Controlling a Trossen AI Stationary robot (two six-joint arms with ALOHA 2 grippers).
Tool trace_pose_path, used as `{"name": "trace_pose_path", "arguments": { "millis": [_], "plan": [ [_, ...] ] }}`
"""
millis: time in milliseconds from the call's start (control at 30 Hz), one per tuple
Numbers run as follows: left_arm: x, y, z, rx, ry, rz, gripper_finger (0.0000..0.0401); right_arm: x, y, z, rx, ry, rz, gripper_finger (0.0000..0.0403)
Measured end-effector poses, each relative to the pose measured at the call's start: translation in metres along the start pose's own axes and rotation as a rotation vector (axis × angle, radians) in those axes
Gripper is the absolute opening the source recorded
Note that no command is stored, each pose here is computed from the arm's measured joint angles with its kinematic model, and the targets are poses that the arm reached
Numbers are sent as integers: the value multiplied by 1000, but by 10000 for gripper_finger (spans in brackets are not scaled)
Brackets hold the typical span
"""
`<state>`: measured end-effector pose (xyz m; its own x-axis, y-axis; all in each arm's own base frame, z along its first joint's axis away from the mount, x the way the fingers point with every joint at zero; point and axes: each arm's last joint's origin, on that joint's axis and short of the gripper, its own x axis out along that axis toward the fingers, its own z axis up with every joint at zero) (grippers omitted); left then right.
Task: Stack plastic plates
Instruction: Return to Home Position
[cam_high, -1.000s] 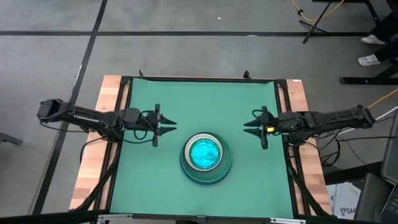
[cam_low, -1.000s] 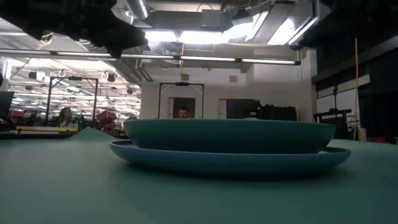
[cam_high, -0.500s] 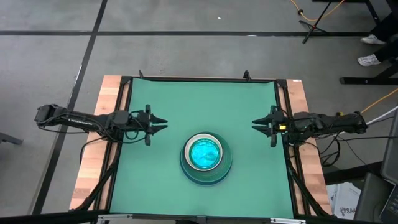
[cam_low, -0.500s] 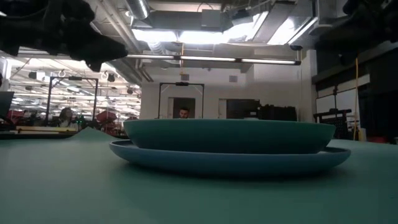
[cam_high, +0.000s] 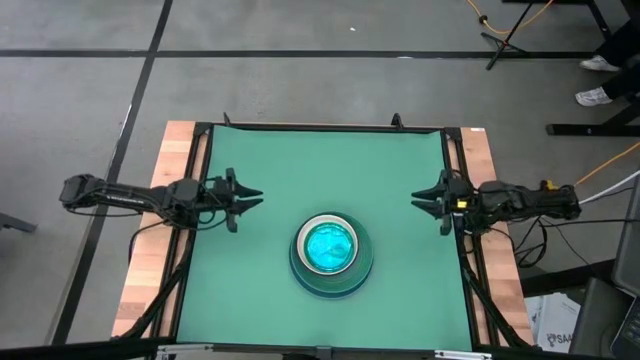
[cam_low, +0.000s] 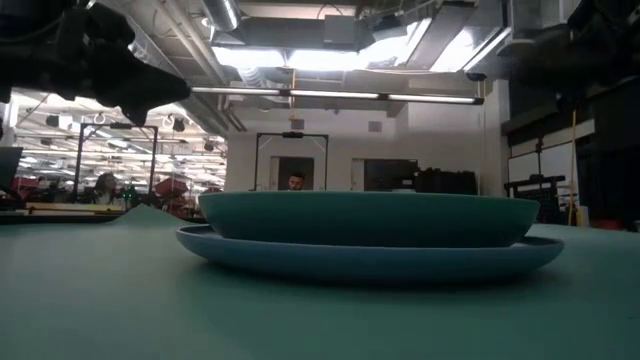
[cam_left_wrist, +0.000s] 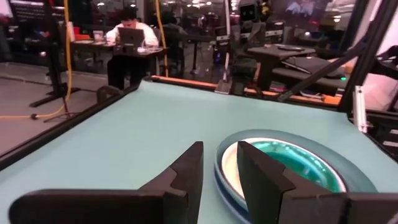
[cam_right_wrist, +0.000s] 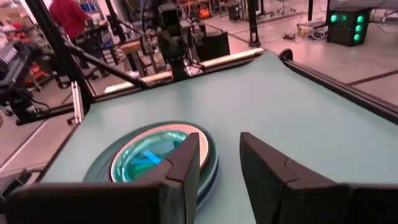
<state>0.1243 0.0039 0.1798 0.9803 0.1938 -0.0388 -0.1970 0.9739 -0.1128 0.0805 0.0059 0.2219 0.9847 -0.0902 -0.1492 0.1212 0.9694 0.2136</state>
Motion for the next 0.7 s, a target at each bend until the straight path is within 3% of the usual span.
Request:
{"name": "trace_pose_path", "arguments": {
  "millis": [500,700],
  "plan": [
    [-7,2,-1,-24,11,4,92,-2,-1,1,4,-33,-2,106],
    [-7,1,-1,-25,12,-13,92,14,-3,-23,-5,-57,4,106]
  ]
}}
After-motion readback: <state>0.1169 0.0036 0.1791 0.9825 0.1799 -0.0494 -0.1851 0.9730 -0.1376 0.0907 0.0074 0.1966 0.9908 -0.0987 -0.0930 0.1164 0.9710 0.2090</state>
